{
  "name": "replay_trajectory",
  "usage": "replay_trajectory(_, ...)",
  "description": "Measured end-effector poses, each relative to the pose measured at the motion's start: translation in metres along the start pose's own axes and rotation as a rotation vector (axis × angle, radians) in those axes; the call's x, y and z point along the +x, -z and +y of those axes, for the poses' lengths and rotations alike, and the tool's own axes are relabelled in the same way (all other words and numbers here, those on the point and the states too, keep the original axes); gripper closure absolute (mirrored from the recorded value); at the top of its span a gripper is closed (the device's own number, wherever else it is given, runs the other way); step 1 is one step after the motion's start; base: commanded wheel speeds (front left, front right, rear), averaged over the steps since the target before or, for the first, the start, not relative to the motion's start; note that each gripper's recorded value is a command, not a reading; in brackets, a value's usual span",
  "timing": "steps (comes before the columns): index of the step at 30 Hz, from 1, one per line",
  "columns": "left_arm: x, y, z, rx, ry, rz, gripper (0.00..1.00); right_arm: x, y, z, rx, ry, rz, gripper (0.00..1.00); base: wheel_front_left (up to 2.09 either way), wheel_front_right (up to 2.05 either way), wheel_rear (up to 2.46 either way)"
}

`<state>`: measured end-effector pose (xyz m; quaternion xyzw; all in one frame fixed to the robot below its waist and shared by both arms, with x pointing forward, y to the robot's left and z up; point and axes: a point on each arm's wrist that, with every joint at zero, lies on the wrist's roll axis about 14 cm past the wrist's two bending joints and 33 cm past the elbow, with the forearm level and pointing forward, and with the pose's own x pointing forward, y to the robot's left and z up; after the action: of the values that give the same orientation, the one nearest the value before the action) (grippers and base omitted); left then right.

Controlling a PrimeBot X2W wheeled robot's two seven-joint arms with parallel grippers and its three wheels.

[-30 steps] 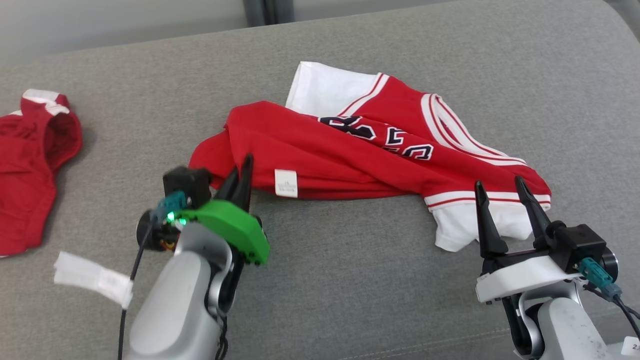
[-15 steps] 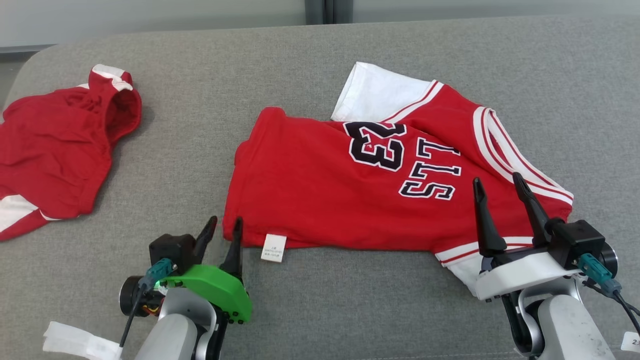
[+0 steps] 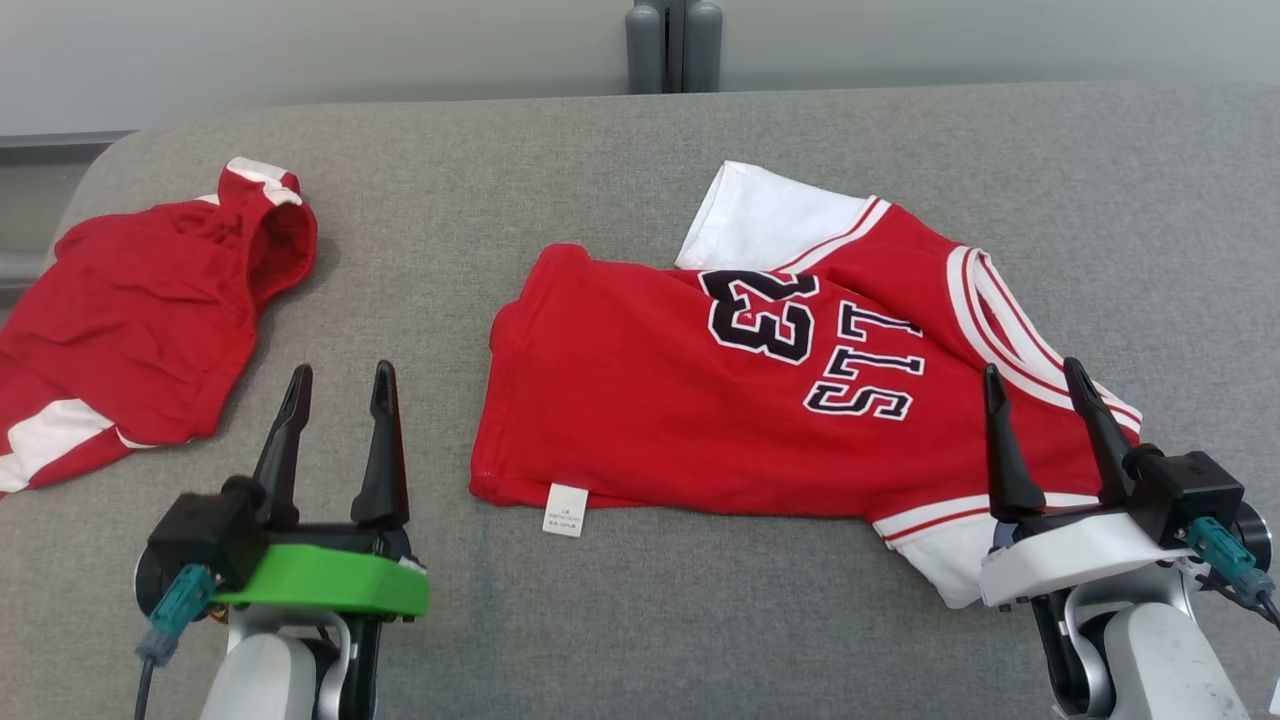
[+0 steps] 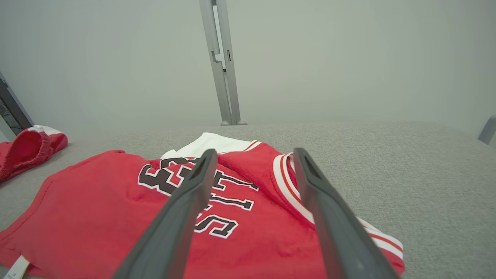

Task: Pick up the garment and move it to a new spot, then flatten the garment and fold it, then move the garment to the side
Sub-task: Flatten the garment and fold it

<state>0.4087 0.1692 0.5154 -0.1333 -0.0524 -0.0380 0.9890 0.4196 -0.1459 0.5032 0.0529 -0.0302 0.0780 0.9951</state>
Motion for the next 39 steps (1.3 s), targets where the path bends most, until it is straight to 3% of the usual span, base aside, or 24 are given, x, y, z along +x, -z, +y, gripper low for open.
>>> replay_trajectory(10, -0.019, 0.005, 0.0, 0.018, -0.002, 0.013, 0.0, -0.009, 0.01, -0.016, 0.016, 0.053, 0.09, 0.0, 0.0, 0.0, 0.0)
replay_trajectory(16, -0.016, 0.014, -0.003, 0.019, 0.011, 0.035, 0.0, -0.006, 0.025, -0.062, -0.001, 0.182, 0.306, 0.0, 0.0, 0.0, 0.0)
replay_trajectory(20, -0.013, 0.021, -0.009, 0.014, 0.028, 0.053, 0.0, -0.012, 0.047, -0.088, 0.051, 0.265, 0.484, 0.0, 0.0, 0.0, 0.0)
replay_trajectory(27, -0.002, 0.027, -0.012, 0.007, 0.043, 0.063, 0.0, -0.011, 0.077, -0.103, 0.149, 0.32, 0.659, 0.0, 0.0, 0.0, 0.0)
replay_trajectory(32, 0.003, 0.031, -0.009, 0.009, 0.037, 0.069, 0.0, -0.011, 0.105, -0.095, 0.225, 0.306, 0.779, 0.0, 0.0, 0.0, 0.0)
replay_trajectory(33, 0.003, 0.031, -0.008, 0.01, 0.035, 0.07, 0.0, -0.008, 0.107, -0.093, 0.23, 0.302, 0.783, 0.05, 0.0, 0.0, 0.0)
replay_trajectory(34, 0.004, 0.031, -0.008, 0.011, 0.034, 0.07, 0.0, -0.006, 0.109, -0.092, 0.233, 0.299, 0.784, 0.63, 0.0, 0.0, 0.0)
replay_trajectory(35, 0.005, 0.031, -0.007, 0.012, 0.033, 0.069, 0.0, -0.003, 0.11, -0.091, 0.229, 0.295, 0.786, 1.0, 0.0, 0.0, 0.0)
replay_trajectory(39, 0.004, 0.033, -0.006, 0.013, 0.029, 0.075, 0.0, 0.011, 0.105, -0.09, 0.184, 0.29, 0.74, 1.0, 0.0, 0.0, 0.0)
